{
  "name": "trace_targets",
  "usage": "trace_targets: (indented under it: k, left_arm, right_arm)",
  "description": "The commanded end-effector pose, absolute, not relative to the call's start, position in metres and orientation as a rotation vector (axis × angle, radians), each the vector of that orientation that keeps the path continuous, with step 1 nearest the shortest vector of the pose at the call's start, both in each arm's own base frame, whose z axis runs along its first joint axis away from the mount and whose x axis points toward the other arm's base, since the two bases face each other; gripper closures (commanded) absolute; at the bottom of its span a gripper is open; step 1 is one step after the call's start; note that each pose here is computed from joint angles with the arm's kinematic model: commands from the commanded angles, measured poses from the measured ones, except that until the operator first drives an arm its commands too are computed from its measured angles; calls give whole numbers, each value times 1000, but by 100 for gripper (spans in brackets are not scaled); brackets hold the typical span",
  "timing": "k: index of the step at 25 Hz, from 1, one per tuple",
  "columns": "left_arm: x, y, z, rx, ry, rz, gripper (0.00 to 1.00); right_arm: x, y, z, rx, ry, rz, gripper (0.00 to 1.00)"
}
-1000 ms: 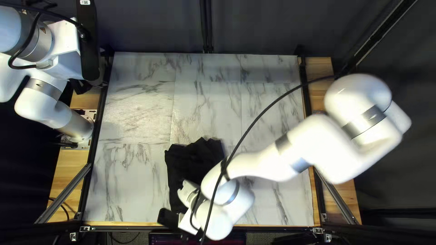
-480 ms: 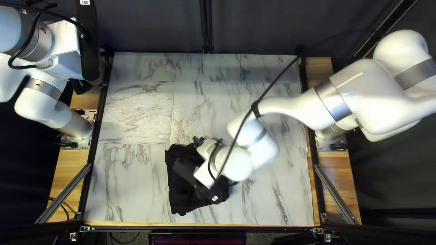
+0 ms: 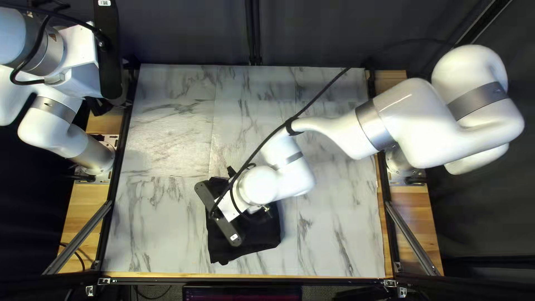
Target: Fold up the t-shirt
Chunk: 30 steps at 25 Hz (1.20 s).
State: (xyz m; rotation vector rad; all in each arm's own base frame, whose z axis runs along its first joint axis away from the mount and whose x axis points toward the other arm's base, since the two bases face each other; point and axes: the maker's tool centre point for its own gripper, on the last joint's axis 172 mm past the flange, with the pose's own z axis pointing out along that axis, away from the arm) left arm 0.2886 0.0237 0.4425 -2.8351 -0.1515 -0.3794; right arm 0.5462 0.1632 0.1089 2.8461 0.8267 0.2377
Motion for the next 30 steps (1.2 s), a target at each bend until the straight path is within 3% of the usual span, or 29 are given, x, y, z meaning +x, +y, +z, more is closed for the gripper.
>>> trace_targets:
  k: [1, 2, 3, 4, 18, 24, 30]
  left_arm:
    - [289, 24, 443, -2835, -151, -379, 0]
    - [289, 24, 443, -2835, -151, -379, 0]
    - [289, 24, 443, -2835, -151, -379, 0]
    - [289, 24, 443, -2835, -151, -379, 0]
    - [289, 24, 443, -2835, -151, -379, 0]
    - [289, 24, 443, -2835, -151, -379, 0]
    - [289, 24, 443, -2835, -151, -379, 0]
  right_arm:
    - [543, 159, 100, 2870, 759, 181, 0]
    - [543, 160, 100, 2873, 749, 169, 29]
    - [543, 160, 99, 2875, 741, 160, 86]
    - [543, 159, 99, 2875, 725, 140, 100]
    - [549, 159, 136, 2808, 817, 143, 100]
    - [554, 152, 139, 2671, 1074, 240, 100]
    - [578, 151, 152, 2482, 1298, 237, 100]
